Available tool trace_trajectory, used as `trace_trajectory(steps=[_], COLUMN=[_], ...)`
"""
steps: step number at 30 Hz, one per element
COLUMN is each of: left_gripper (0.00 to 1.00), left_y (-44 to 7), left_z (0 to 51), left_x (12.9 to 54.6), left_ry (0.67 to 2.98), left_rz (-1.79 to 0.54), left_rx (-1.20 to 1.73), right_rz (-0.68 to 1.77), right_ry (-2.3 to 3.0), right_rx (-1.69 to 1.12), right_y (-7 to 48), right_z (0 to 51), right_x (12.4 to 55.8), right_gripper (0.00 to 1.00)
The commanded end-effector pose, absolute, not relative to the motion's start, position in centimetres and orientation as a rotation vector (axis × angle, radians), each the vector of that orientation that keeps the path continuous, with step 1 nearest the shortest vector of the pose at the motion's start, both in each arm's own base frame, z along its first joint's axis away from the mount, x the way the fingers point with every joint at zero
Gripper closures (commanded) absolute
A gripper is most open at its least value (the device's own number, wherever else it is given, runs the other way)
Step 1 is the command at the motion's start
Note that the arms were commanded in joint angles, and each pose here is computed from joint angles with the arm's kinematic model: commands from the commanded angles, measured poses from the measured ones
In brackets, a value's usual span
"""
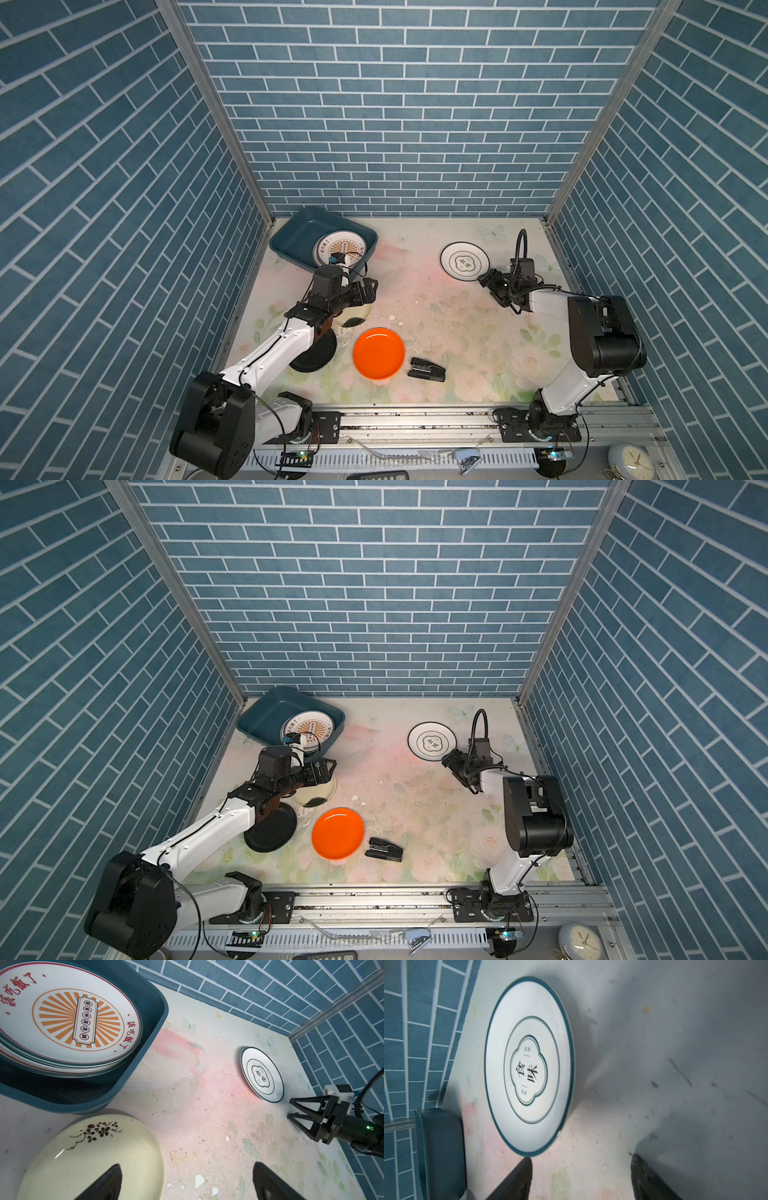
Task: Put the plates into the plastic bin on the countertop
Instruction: 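Open the left gripper and withdraw it while the right gripper grasps the cloud-pattern plate, then lift the cloud-pattern plate upright with the right gripper while the left gripper reaches toward it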
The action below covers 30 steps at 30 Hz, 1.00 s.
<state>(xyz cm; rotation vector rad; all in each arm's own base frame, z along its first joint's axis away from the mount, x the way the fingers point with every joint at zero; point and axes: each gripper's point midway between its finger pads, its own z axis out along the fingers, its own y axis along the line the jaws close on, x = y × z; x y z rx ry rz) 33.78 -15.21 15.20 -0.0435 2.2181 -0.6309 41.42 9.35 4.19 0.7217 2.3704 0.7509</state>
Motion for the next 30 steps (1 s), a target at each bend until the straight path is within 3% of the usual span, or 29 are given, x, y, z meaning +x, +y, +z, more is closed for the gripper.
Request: trace_trajectory(steps=[1,6,9,24,30], left_gripper=[0.0,0.01,0.0,0.0,0.0], left_y=[-15.0,-14.5,-14.5,-14.9,-14.9], left_z=[15.1,14.9,14.9,14.5,14.9], left_x=[33.9,33.9,33.9,33.9,33.8], left_ry=[2.23,2.247,2.249,2.29,2.274], left_rz=[-0.589,-0.552,-0.551,-0.574,-0.583], left_rx=[-0.026,-0.031,-0.031,-0.036,-0.039], right_rz=[0.762,0.761,0.769,0.758,0.757], right_ry=[2.354,2.312,2.317,2.374,2.37], right_rx=[0.766,0.765,0.762,0.735,0.733], right_y=[9.0,8.5,8.5,8.7,8.5], right_z=[2.9,2.8,2.4,0.5,0.6], right_x=[42.4,43.8,44.7,47.0,47.0], right_gripper=[0.34,0.46,0.59,0.67,0.87])
